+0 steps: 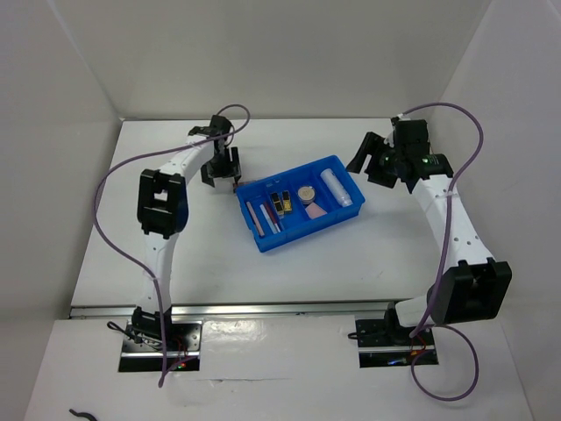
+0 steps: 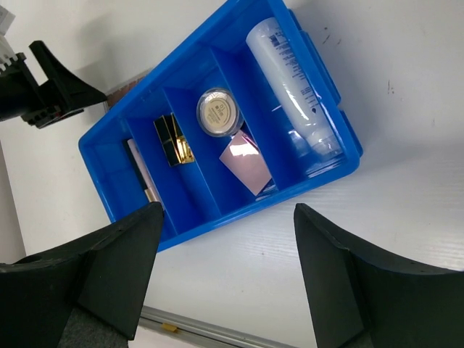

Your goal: Organize the makeup

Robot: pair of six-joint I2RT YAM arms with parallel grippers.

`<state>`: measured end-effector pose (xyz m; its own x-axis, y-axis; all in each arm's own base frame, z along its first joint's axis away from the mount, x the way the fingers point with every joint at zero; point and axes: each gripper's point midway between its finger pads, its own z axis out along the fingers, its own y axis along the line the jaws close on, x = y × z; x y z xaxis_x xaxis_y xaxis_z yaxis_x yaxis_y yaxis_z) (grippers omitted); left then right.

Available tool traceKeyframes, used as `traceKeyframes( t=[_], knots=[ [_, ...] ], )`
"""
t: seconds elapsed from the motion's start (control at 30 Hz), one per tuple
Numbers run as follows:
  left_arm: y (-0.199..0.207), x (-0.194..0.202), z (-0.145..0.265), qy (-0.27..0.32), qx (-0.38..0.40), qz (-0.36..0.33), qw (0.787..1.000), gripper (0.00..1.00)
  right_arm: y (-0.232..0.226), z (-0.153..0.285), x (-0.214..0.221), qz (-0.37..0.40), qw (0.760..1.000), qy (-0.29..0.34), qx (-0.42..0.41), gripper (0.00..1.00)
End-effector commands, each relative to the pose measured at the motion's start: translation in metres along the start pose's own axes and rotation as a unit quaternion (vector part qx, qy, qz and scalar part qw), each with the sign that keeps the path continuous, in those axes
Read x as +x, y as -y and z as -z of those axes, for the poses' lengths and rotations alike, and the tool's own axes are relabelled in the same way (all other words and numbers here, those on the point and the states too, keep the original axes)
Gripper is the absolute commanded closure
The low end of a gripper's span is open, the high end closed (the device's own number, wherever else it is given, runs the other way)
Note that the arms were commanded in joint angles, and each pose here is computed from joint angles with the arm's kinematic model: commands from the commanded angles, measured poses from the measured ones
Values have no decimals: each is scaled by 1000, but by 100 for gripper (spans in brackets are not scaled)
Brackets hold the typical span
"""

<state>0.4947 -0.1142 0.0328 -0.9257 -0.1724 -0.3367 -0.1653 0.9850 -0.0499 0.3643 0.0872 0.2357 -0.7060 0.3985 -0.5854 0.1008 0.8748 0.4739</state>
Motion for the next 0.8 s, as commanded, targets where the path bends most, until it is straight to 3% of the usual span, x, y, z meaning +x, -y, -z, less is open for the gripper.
traceKeyframes(
  t=[0.0,0.27,0.43,0.57,0.77],
  knots=[
    [-58,5,-6,-19,-58,51,997,14,-19,8,-24,12,999,40,-21,20],
    [-111,13,1,-25,-73,112,991,14,-20,2,-22,14,999,34,-22,20],
    [-64,-19,48,54,43,87,994,14,-27,-1,-19,20,999,29,-28,20],
    [-13,-22,53,32,123,49,991,14,-32,-4,-21,20,999,31,-29,20],
    [26,-12,38,22,121,6,992,14,-35,-5,-15,25,999,25,-29,20]
  ],
)
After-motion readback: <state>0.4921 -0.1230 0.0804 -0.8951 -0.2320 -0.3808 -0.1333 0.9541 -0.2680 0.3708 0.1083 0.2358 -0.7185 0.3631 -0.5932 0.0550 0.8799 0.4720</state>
